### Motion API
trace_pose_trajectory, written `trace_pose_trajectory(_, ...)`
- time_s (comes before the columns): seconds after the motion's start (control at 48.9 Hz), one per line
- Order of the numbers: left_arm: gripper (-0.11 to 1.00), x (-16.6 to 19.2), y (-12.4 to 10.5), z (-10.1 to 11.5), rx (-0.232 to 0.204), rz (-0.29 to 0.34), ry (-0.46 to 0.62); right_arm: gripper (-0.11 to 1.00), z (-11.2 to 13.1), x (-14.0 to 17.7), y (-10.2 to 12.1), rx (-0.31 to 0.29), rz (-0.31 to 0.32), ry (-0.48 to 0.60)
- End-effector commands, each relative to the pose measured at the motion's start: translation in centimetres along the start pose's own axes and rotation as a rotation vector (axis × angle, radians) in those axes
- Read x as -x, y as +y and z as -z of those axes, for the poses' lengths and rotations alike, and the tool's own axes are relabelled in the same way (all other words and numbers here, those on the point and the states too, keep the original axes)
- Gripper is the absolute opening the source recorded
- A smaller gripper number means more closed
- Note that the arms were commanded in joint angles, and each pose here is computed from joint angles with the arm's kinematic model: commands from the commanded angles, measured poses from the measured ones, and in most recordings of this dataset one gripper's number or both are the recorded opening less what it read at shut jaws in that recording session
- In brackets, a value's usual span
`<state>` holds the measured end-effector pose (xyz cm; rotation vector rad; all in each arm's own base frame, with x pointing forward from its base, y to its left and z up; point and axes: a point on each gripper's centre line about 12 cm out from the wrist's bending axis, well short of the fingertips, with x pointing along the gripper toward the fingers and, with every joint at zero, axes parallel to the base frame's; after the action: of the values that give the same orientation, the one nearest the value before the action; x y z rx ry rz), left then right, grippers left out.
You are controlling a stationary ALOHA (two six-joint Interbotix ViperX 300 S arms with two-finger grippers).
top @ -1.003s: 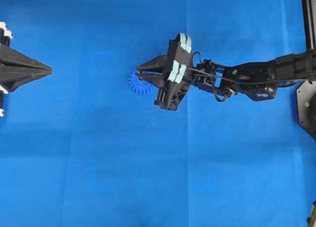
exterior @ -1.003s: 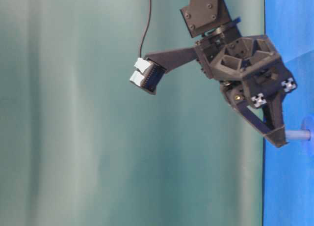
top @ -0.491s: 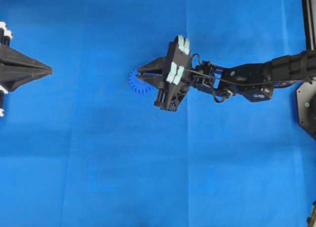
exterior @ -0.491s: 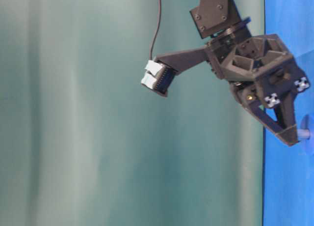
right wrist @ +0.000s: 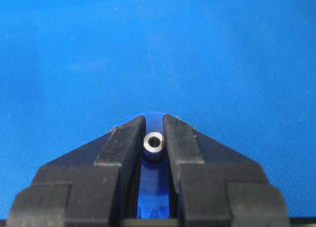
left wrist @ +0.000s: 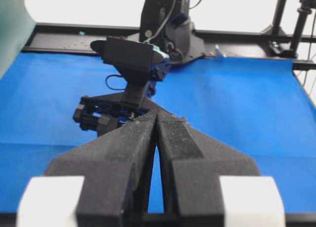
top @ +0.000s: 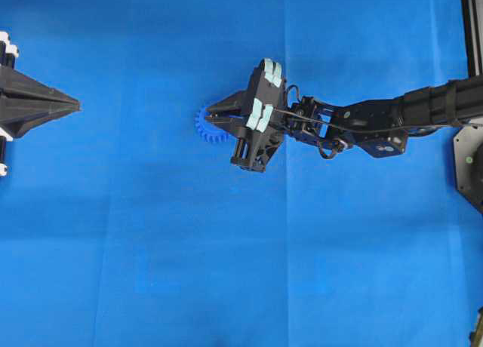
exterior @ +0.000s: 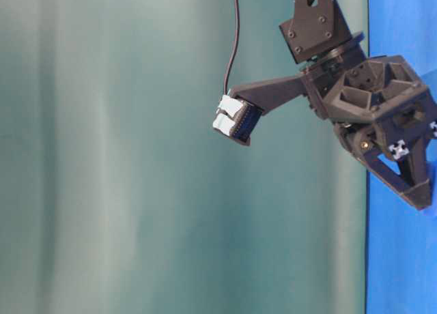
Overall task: Insert the shaft placed at a random location into the center hole of the small gear at another random location.
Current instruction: 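Lower the shaft into the gear's center hole with the right gripper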
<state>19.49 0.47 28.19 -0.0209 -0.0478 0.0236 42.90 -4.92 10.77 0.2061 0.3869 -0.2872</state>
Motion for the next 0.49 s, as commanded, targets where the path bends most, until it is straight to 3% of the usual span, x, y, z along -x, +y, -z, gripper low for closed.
trace_pose_trajectory(0.0,0.00,-0.14,0.20,-0.39,-0.001,-0.010,-0.014,0.03,-0.93,0.08,0.47,0.000,-0.012,-0.015)
trace_pose_trajectory(0.348,0.00,-0.12,0.29,-0.43,-0.001,-0.015,-0.016,0.03,-0.72,0.07,0.46,-0.005,-0.012,0.002)
trace_pose_trajectory(0.409,0.00,-0.12,0.29,-0.41,-0.001,-0.015,-0.014,0.10,-0.77,0.11,0.54,-0.006,-0.014,0.001)
trace_pose_trajectory(0.471,0.00,-0.12,0.29,-0.37,-0.001,-0.015,-0.011,0.25,-1.03,0.25,0.72,-0.006,-0.019,-0.005)
